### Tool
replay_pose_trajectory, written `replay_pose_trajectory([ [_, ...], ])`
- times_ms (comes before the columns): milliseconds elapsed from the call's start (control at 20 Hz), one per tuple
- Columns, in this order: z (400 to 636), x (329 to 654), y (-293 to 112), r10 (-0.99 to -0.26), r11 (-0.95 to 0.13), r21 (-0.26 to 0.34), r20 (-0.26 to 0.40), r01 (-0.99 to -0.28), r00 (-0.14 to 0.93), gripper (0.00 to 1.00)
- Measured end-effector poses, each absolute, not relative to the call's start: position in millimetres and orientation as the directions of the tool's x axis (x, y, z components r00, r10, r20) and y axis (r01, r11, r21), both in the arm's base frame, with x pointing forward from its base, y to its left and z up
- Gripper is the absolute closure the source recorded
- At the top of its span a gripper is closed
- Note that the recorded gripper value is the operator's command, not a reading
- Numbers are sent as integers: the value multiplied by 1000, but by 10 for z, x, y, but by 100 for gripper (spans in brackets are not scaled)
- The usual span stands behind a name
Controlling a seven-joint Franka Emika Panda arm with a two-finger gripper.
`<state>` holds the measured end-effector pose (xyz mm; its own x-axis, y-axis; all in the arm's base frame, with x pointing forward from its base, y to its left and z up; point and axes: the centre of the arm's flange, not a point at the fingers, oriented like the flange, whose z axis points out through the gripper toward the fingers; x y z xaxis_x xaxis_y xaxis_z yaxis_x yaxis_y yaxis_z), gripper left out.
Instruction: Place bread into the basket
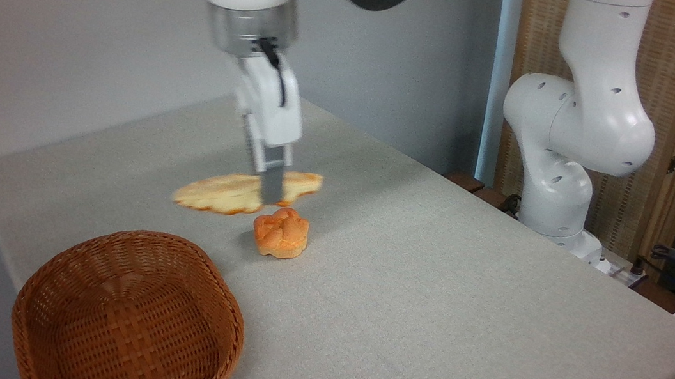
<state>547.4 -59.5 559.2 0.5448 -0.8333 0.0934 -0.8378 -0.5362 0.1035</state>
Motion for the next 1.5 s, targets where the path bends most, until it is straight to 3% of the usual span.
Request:
replay_pose_trajectory([
  [100, 5520, 5860, -695, -788, -596, 104, 114, -796, 605, 60],
  [150, 5451, 6042, -769, -766, -621, 103, 131, -777, 630, 43],
  [200, 5377, 6204, -845, -742, -645, 98, 153, -758, 652, 20],
  [250, 5302, 6343, -923, -721, -667, 91, 176, -740, 671, 6],
  [300, 5234, 6443, -994, -703, -683, 85, 193, -726, 684, 0],
  [450, 5138, 6554, -1110, -671, -711, 91, 207, -697, 712, 0],
  [950, 5287, 6591, -1004, -651, -729, 76, 229, -680, 724, 0],
  [1050, 5459, 6601, -870, -638, -741, 67, 240, -669, 731, 0],
  [1350, 6114, 6293, -354, -631, -756, 72, 184, -651, 753, 0],
  [1500, 6232, 6033, -344, -648, -748, 64, 146, -661, 747, 0],
])
